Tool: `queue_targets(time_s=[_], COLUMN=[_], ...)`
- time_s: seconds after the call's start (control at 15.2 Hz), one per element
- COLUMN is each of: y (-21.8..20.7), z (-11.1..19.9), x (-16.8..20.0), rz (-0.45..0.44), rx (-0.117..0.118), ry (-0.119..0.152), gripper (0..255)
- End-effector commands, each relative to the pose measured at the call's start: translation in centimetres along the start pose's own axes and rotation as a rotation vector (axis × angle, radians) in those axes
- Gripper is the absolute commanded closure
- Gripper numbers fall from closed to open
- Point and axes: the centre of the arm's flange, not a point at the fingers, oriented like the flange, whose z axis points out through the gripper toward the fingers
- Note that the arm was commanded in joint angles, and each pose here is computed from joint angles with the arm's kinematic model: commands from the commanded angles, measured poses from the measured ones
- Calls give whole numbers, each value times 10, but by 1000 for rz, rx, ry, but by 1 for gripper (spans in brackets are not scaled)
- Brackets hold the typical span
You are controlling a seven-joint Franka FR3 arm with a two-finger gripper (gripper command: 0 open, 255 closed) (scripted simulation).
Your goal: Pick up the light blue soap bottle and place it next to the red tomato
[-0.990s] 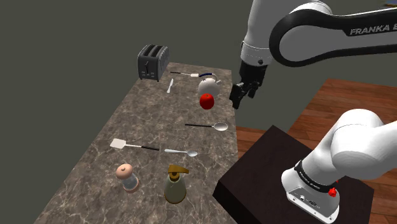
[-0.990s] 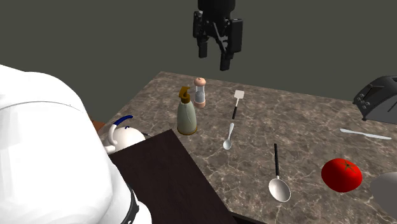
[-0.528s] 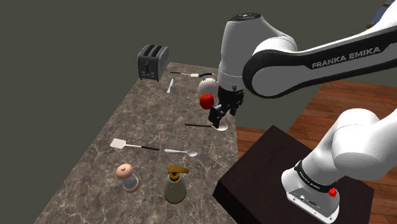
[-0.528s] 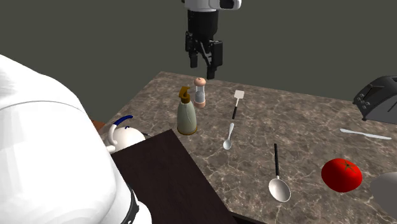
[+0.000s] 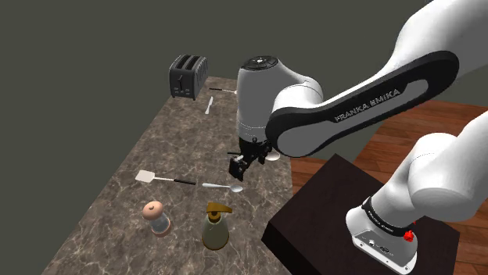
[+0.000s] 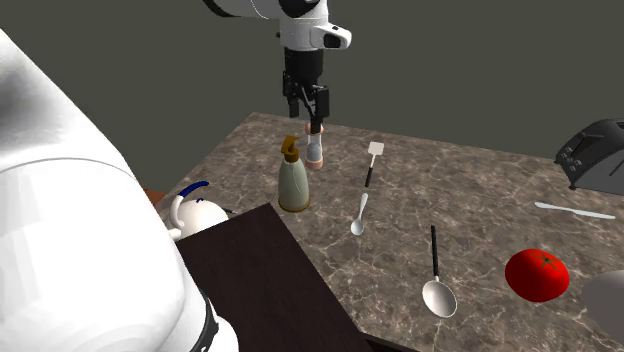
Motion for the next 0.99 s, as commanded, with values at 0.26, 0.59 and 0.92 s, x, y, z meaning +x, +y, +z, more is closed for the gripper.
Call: queue_targets(time_s=[0.26,0.59,0.92], y=[-62,-113,-132], z=[46,85,115], x=[17,29,34], rz=[-9,-18,-21], rx=[5,8,8], ry=[0,-1,-1], gripper=[0,0,0])
